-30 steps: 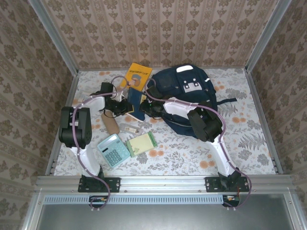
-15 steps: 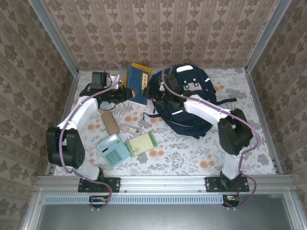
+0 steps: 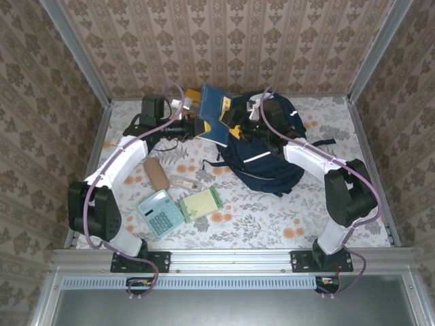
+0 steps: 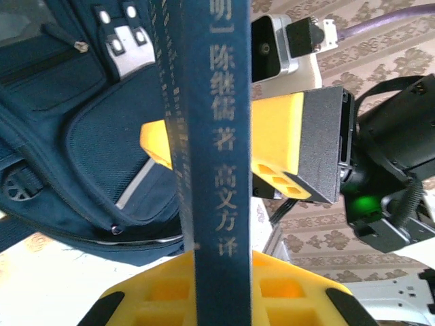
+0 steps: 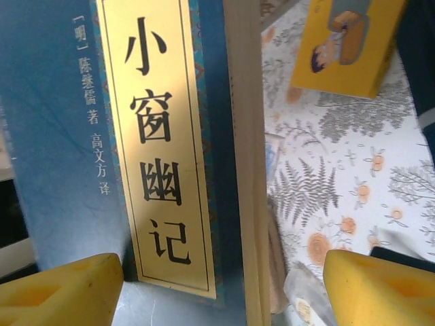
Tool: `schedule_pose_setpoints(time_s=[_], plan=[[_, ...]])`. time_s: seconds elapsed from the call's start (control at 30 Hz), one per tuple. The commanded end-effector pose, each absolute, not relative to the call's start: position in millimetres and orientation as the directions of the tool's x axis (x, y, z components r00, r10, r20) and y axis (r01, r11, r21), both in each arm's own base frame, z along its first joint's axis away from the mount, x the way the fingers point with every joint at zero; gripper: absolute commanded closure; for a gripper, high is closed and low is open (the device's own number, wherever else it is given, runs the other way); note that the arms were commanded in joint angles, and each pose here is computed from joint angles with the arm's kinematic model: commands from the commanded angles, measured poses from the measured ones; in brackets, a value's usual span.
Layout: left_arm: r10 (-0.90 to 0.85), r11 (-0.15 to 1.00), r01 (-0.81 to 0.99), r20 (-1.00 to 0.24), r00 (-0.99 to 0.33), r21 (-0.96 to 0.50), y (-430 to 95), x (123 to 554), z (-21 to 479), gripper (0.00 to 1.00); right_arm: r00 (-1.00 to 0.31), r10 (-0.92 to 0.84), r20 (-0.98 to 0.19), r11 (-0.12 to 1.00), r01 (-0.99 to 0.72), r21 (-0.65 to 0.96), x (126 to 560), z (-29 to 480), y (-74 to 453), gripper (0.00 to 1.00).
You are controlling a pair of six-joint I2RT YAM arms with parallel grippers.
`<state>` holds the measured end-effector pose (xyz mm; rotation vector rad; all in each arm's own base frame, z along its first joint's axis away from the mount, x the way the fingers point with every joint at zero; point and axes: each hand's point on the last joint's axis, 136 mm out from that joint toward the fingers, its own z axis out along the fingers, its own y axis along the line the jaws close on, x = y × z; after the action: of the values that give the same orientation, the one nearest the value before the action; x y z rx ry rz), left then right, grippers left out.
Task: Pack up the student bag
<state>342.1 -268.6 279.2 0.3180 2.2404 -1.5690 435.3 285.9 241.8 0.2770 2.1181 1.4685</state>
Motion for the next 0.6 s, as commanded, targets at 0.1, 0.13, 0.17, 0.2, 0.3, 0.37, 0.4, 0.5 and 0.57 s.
schedule_pose_setpoints(time_s=[0.1,0.13,0.17,0.2,0.3,0.37,0.4,0.5,0.57], plan=[[0.015,0.210,0.500,-0.508,-0.861,-0.840,-288,331,319,1.00,-0.871,0.383,-0.309,0.203,-0.248,0.947,418,284,302,0.20],[0.020,0.207,0.497,-0.504,-0.863,-0.843,-290,331,317,1.00,-0.873,0.378,-0.309,0.178,-0.259,0.949,417,288,304,0.20],[0.021,0.209,0.494,-0.502,-0.865,-0.844,-290,331,316,1.00,-0.877,0.367,-0.311,0.149,-0.274,0.950,416,294,306,0.20],[0.019,0.214,0.490,-0.498,-0.867,-0.845,-290,332,314,1.00,-0.882,0.355,-0.311,0.125,-0.285,0.950,414,297,308,0.21],[0.021,0.220,0.486,-0.494,-0.869,-0.846,-290,333,311,1.00,-0.886,0.346,-0.308,0.079,-0.300,0.951,412,305,308,0.26],[0.028,0.234,0.480,-0.488,-0.873,-0.845,-288,334,307,1.00,-0.880,0.354,-0.316,0.075,-0.310,0.948,411,308,302,0.31],[0.028,0.239,0.478,-0.486,-0.873,-0.845,-287,335,306,1.00,-0.878,0.359,-0.317,0.078,-0.311,0.947,410,308,299,0.33],[0.024,0.239,0.473,-0.482,-0.876,-0.848,-282,338,304,1.00,-0.869,0.370,-0.327,0.091,-0.316,0.944,405,309,286,0.36],[0.025,0.234,0.475,-0.483,-0.875,-0.849,-281,339,305,1.00,-0.867,0.373,-0.330,0.105,-0.314,0.944,402,307,279,0.44]])
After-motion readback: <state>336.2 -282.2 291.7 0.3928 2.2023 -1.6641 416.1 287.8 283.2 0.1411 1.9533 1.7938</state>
